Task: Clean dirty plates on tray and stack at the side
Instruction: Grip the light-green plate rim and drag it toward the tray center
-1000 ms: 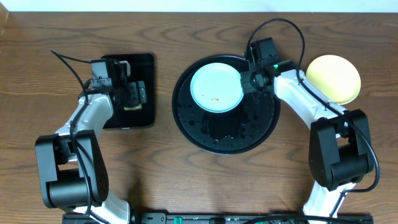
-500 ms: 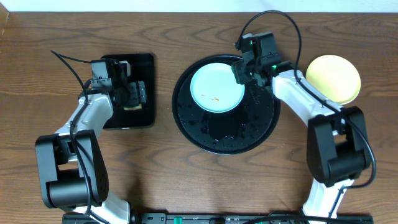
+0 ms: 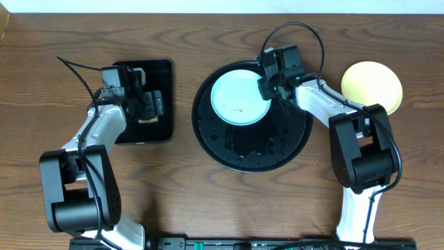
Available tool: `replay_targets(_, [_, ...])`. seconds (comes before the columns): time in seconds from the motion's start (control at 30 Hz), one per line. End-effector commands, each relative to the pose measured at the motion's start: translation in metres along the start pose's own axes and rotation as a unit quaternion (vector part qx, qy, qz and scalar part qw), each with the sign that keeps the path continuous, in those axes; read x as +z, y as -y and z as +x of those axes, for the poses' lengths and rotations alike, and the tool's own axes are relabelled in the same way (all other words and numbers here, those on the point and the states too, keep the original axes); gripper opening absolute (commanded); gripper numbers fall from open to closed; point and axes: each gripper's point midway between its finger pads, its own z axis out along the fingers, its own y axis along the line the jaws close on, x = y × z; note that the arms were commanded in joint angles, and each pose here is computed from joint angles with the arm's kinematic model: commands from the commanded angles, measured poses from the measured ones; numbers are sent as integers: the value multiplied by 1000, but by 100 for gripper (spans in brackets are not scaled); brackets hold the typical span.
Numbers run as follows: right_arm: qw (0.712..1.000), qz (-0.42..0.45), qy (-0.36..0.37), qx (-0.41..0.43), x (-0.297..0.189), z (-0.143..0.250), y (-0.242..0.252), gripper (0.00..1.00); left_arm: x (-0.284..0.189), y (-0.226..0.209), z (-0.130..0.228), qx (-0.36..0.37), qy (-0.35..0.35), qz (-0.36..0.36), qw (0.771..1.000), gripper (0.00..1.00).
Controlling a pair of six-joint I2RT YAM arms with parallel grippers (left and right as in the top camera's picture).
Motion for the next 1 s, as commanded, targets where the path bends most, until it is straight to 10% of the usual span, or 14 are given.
replay_targets(0.0, [999,11,39,1,-41,-32,5,1,-2,-2,-2,0,3,-4,1000,91])
replay_targets(0.37, [971,132,-23,198,-157,1,32,1,-2,-2,-2,1,3,-4,1000,91])
replay_targets(0.97, [918,163,-62,357,-100,92,36,1,-2,-2,-2,1,3,-4,1000,91])
